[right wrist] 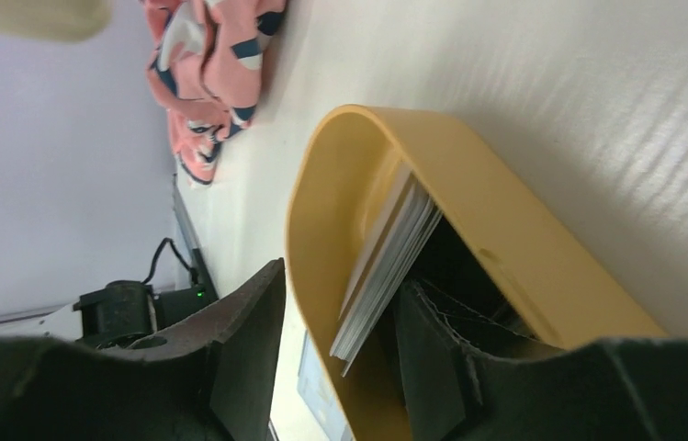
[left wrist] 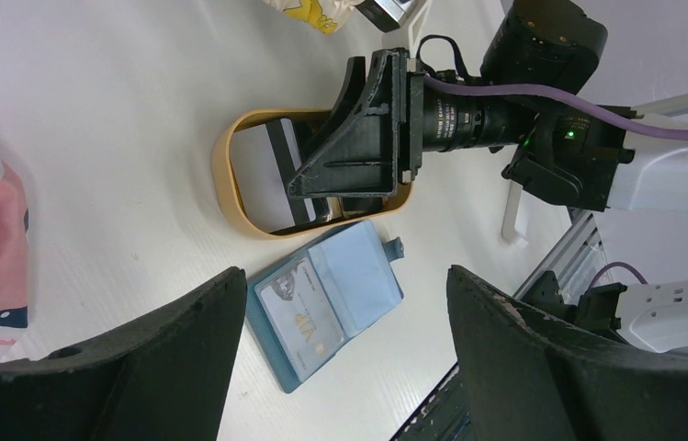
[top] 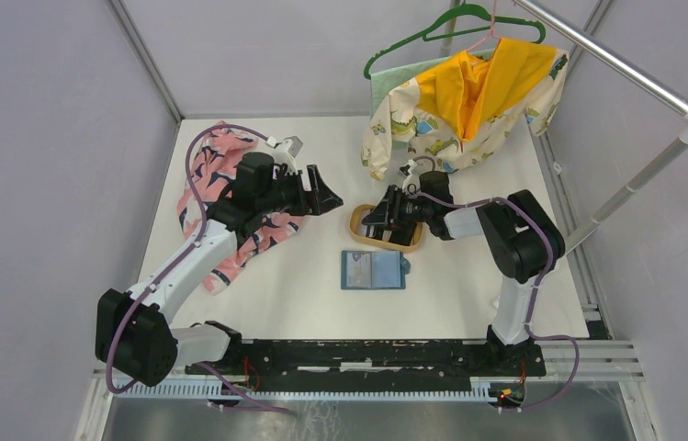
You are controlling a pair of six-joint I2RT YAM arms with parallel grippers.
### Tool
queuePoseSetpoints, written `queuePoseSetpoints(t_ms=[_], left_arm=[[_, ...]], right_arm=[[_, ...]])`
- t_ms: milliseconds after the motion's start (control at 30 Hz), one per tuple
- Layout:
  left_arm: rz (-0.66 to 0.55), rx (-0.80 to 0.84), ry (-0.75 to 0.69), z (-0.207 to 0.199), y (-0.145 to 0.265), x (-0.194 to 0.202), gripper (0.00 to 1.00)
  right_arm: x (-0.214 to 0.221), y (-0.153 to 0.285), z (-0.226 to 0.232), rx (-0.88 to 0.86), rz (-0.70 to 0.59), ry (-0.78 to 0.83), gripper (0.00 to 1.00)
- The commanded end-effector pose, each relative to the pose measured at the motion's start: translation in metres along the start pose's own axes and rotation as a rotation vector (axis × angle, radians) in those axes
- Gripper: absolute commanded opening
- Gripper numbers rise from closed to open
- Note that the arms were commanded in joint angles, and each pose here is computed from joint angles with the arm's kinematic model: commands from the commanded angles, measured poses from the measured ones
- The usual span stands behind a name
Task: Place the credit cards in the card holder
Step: Pick up the credit card from the storage box.
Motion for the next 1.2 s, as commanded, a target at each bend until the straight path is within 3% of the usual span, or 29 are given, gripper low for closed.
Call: queuePoseSetpoints(t_ms=[0,300,1167], left_arm=[[0.009,0.034,-0.016,-0.004,-0.001,-0.001,0.85],[0.011,0.035,-0.017,-0.004,-0.001,0.000,0.85],[0.008,0.029,-0.021,-0.004,0.000,-0.002,0.85]], right_arm=[[-0.010,-0.007,-0.011,0.100,0.016,0.092,0.52],[-0.002,-0.015,-0.007,0.033,0.054,0.026,0.54],[-0.027,0.027,-0.001,0.022,-0.057,-0.032,0.46]])
Point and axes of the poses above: each gripper's point midway between its finger pads, its own y axis back along the fingers, its own z axis along the line the jaws close on, x = y × z, the point moved 2 cm from there along y, back along the fingers, and after that the axes turned 9 degrees about y, right-handed, at the moved point
